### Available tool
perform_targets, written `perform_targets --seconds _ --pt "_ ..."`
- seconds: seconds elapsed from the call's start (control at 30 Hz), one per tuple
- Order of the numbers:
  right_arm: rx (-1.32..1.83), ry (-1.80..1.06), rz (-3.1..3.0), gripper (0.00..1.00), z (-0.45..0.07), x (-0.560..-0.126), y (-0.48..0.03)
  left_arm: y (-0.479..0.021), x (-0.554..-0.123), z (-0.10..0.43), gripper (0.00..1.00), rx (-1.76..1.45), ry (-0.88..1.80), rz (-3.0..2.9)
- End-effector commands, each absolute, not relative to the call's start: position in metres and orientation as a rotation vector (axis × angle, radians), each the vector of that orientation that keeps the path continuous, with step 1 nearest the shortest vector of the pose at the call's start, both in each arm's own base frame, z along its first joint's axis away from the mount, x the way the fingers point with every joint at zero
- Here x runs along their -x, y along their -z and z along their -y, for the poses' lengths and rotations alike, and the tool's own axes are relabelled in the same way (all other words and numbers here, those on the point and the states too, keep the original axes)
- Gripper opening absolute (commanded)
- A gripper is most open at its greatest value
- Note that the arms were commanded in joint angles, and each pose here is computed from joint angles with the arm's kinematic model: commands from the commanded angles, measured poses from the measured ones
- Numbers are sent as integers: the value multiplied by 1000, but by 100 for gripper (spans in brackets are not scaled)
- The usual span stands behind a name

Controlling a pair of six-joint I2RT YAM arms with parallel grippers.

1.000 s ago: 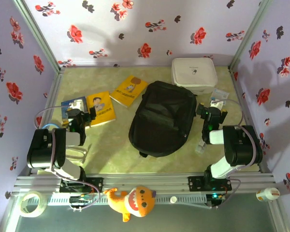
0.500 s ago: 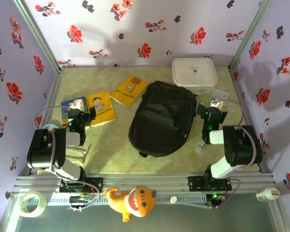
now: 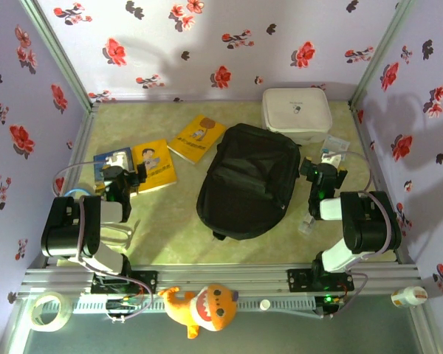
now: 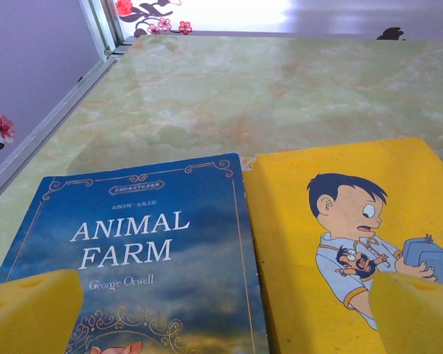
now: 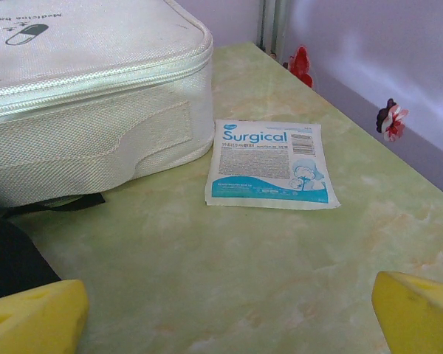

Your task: Pack the student bag

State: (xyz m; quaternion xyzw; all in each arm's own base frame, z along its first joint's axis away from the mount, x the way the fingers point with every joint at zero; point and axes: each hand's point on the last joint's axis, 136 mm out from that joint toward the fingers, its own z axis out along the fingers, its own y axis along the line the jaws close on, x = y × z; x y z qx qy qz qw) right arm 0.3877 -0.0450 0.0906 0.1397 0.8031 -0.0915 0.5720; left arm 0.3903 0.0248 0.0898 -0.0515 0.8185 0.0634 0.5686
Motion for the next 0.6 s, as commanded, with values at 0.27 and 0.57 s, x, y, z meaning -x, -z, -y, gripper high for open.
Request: perform_targets --seconds 0.27,0.57 --pt "-451 250 -1949 99 42 -372 -144 -166 -387 -15 100 177 -91 -1907" --pt "-516 -233 -2143 99 -28 -353 -151 -241 -390 72 100 247 445 -2026"
